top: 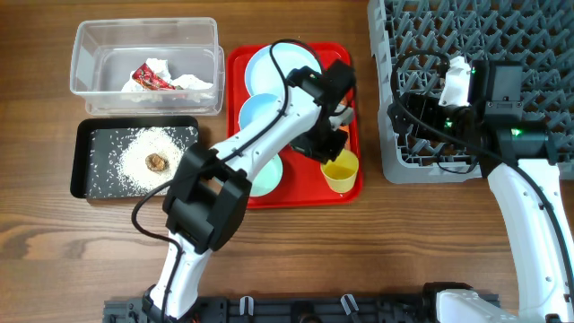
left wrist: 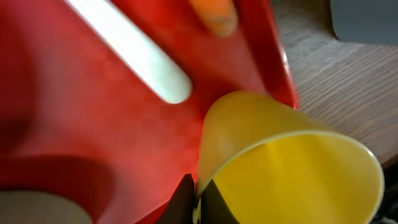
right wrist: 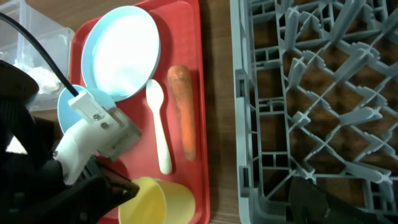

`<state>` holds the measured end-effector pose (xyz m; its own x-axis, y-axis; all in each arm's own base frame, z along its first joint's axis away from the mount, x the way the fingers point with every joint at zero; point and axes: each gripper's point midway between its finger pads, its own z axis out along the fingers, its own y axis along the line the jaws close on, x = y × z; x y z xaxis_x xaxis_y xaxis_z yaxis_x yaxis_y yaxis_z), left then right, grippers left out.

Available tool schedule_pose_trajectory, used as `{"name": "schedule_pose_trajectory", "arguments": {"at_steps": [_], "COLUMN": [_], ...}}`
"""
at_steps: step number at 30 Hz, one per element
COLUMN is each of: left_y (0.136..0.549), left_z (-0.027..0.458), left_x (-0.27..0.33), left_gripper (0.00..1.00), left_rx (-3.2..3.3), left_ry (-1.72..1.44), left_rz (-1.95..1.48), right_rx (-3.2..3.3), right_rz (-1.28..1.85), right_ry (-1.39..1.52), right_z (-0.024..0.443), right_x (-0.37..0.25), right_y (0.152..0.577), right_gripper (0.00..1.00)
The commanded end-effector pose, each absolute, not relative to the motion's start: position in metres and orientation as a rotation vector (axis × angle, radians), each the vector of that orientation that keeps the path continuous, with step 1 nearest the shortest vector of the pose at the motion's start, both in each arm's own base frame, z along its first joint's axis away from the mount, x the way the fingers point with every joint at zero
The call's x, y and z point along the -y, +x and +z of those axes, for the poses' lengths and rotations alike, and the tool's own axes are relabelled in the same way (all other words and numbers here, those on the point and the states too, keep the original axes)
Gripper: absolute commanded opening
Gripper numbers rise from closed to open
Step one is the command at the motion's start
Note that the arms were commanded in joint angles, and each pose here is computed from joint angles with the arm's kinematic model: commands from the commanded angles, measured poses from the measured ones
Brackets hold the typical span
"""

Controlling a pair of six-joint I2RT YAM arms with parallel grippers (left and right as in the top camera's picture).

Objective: Sort waste into correct bins and load items into the dishwasher rack
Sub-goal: 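Lift the yellow cup and hand it to the right gripper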

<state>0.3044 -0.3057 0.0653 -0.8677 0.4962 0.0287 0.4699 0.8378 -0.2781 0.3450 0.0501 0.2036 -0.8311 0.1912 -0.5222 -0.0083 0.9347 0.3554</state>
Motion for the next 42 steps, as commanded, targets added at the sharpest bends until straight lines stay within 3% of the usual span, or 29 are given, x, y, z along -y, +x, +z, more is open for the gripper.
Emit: {"name": "schedule_pose_trajectory", "arguments": {"at_steps": [1,6,10,14,17,26,42], "left_y": [0.330,0.363,0.378,0.381,0.383,0.377,0.367], "left_z": [0.121,0.219,0.280,0.309,0.313,0.337,0.331], "left_x": [0.290,0.277,0.265,0.257,0.257,0.260,0.281], "left_gripper": [0.04,0.04,0.04,0.04,0.04,0.04,0.04], "left_rx": [2.973,2.915,2.689,2.541,2.530,2.377,2.389], "left_ry": [-0.607,-0.531,-0.590,-0.676,-0.713,-0.896,-0.981], "left_rz": [0.697,1.379,1.885,2.110,2.141,2.301,2.258], "right_rx": [-2.428,-2.339,-2.140,-1.893,-1.768,-1.738,-1.598], "right_rz": [0.541,0.708,0.962,1.164,1.287,1.350,1.342], "right_ry": [0.063,-0.037,-0.320,-0.549,-0.677,-0.752,-0.834], "right_z": [0.229,0.248,0.285,0.324,0.339,0.325,0.351], "right_x": [-0.061,-0.084,-0.122,-0.149,-0.160,-0.175,-0.178], "right_y": [0.350,0.355,0.352,0.347,0.340,0.348,0.350], "right_gripper": [0.96,0.96,0.96,0.96,0.95,0.96,0.85]}}
